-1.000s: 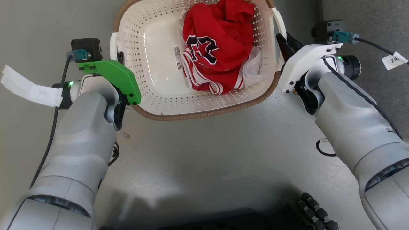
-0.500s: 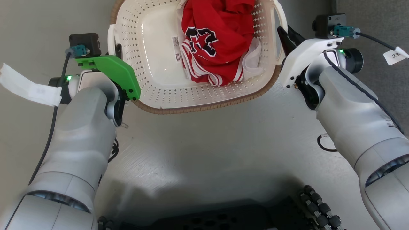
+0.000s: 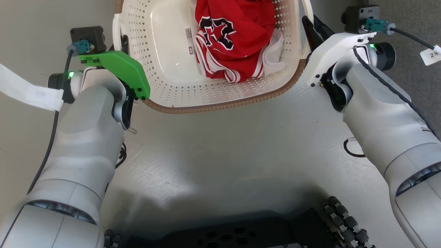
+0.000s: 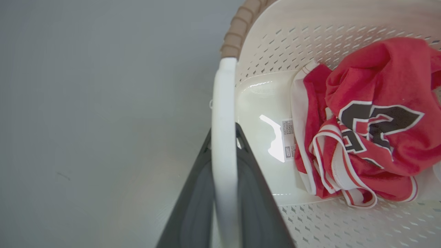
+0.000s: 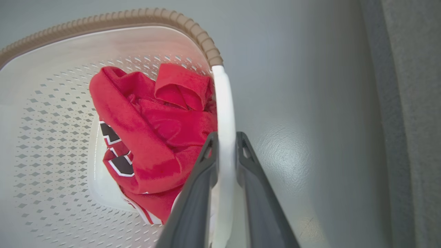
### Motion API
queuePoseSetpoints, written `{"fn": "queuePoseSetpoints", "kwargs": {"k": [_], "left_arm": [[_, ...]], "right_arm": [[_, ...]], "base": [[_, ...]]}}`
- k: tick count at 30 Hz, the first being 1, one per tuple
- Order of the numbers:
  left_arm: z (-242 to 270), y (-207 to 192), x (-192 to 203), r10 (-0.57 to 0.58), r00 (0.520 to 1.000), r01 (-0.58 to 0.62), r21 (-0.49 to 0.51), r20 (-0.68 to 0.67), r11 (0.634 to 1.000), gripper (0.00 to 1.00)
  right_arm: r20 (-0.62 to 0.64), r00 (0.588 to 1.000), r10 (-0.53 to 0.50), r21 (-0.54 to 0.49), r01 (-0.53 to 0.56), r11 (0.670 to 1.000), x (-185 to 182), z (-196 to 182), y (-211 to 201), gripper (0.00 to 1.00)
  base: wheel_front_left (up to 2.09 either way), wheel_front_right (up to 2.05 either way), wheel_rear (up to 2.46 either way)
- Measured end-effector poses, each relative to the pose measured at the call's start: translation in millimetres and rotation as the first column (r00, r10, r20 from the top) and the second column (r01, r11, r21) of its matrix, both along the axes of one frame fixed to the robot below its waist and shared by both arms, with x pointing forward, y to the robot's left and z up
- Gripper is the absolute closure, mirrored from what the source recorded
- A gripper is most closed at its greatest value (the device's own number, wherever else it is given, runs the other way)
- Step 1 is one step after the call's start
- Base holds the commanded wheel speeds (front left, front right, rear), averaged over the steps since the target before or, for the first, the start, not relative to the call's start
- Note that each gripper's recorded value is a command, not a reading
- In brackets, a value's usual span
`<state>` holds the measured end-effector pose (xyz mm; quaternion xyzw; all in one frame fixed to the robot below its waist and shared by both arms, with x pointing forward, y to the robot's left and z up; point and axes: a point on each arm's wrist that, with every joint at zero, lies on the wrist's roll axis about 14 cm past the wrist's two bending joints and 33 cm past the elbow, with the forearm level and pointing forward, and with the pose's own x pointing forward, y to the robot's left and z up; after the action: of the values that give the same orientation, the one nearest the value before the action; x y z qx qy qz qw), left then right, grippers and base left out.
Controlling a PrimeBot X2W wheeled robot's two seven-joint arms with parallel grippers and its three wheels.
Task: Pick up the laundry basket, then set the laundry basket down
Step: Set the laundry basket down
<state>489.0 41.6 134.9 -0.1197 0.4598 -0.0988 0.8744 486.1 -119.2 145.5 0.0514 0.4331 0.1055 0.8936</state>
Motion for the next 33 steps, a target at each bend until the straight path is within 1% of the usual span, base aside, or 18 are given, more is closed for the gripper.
{"fn": "queuePoseSetpoints", "kwargs": {"k": [10, 27, 28, 29, 30, 31, 33], "left_arm": [[-2.1, -1.2, 3.1, -0.011, 1.000, 0.011, -0.010, -0.002, 1.000, 1.00], [-1.3, -4.2, 1.3, -0.035, 0.998, 0.033, -0.045, -0.054, 0.998, 1.00], [-1.2, -4.6, 1.2, -0.036, 0.997, 0.033, -0.052, -0.061, 0.998, 1.00], [-0.6, -4.0, 2.8, -0.026, 0.998, 0.023, -0.058, -0.061, 0.998, 1.00], [0.1, -4.5, 3.6, -0.026, 0.998, 0.022, -0.064, -0.061, 0.998, 0.50], [0.6, -6.3, 2.7, -0.038, 0.997, 0.033, -0.077, -0.065, 0.996, 0.00], [-2.5, -4.0, -2.7, -0.055, 0.994, 0.048, -0.071, -0.094, 0.996, 0.00]], "right_arm": [[-0.001, 1.000, -0.012, 0.010, 0.012, 1.000, 0.0, -2.2, -1.2, 1.00], [-0.019, 1.000, 0.004, 0.021, -0.003, 1.000, -0.5, -0.4, 0.9, 1.00], [-0.019, 1.000, 0.007, 0.020, -0.006, 1.000, -0.2, 0.0, 0.9, 0.86], [-0.018, 1.000, 0.011, 0.019, -0.010, 1.000, -0.2, 0.2, 1.4, 0.43], [-0.018, 1.000, 0.015, 0.020, -0.014, 1.000, -0.5, 0.4, 2.0, 0.00], [-0.018, 1.000, 0.018, 0.019, -0.017, 1.000, -0.7, 0.6, 2.1, 0.00], [-0.020, 1.000, 0.017, 0.006, -0.017, 1.000, -1.2, 0.4, -3.9, 0.00]], "base": [[0.00, 0.00, 0.00], [0.00, 0.00, 0.00], [0.00, 0.00, 0.00], [0.00, 0.00, 0.00], [0.00, 0.00, 0.00], [0.00, 0.00, 0.00], [0.00, 0.00, 0.00]]}}
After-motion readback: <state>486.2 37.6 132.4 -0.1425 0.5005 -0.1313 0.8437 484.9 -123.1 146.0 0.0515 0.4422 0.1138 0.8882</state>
